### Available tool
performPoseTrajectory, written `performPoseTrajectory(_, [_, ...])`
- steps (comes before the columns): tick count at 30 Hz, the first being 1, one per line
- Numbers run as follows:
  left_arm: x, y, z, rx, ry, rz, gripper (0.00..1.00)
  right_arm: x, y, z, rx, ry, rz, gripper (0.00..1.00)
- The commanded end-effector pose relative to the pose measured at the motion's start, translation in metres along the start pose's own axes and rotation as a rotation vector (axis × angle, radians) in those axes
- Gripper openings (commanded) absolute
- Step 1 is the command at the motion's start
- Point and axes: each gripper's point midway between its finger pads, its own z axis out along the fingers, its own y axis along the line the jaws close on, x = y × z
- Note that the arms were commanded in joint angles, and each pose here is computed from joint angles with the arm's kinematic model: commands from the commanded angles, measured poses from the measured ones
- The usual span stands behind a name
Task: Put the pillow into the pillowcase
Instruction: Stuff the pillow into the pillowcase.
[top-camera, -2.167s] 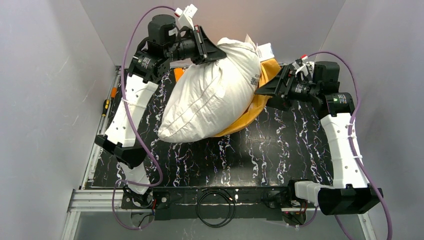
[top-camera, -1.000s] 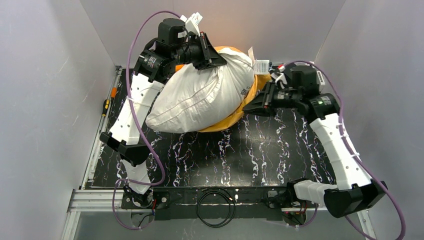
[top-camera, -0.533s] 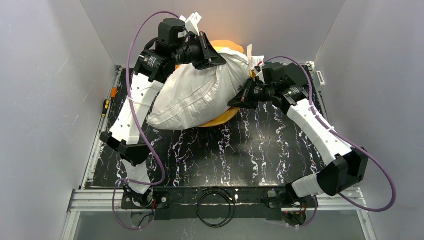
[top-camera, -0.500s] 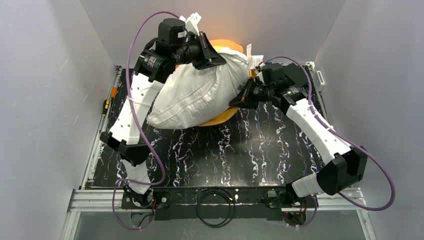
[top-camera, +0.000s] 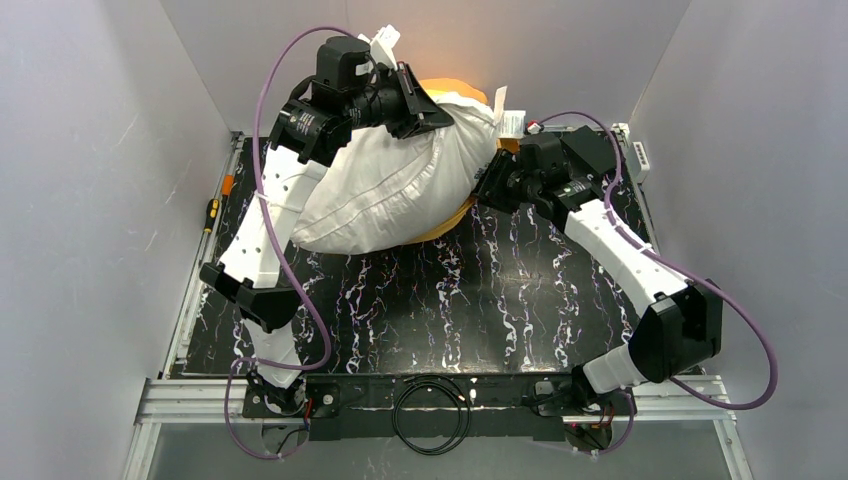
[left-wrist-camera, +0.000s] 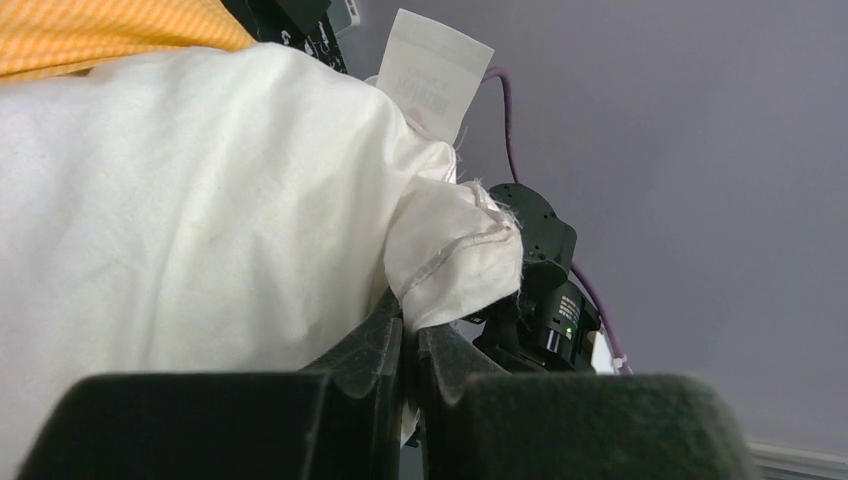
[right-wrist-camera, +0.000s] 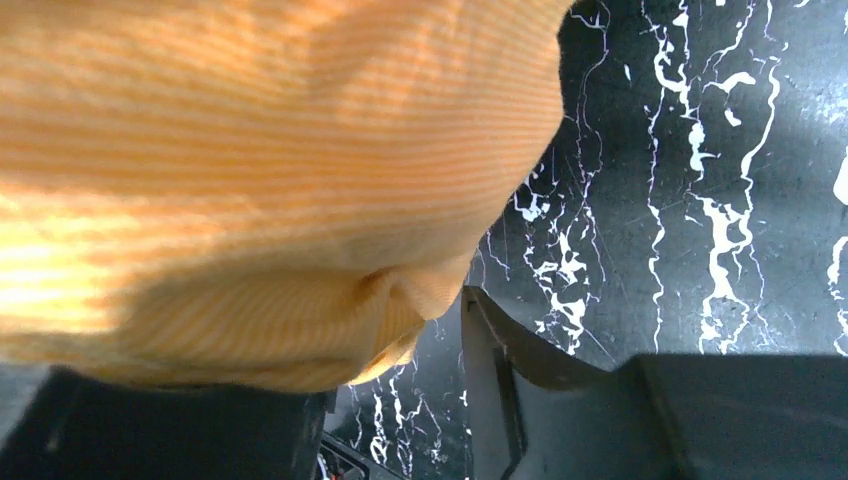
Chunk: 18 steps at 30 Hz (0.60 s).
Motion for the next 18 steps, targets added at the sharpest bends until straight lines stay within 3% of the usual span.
performPoseTrajectory(1, [-0.023, -0.029, -0.024, 0.085, -0.109, 0.046, 0.00, -0.032, 0.036, -0.010, -0.118, -0.109, -0.056, 0.62])
performPoseTrajectory(3, [-0.023, -0.027, -0.023, 0.080, -0.106, 0.047, 0.00, -0.030, 0.038, -0.018, -0.133, -0.116, -0.060, 0.71])
performPoseTrajectory(6, [-0.023, -0.026, -0.022, 0.077, -0.107, 0.047, 0.00, -0.025, 0.034, -0.025, -0.138, -0.122, -0.037, 0.78])
performPoseTrajectory(14, [-0.019, -0.022, -0.018, 0.066, -0.084, 0.038, 0.00, -0.016, 0.077, -0.022, -0.281, -0.034, -0.096, 0.83])
performPoseTrajectory(18, [-0.019, -0.020, -0.017, 0.061, -0.079, 0.036, 0.00, 0.001, 0.062, -0.022, -0.243, -0.010, -0.083, 0.89])
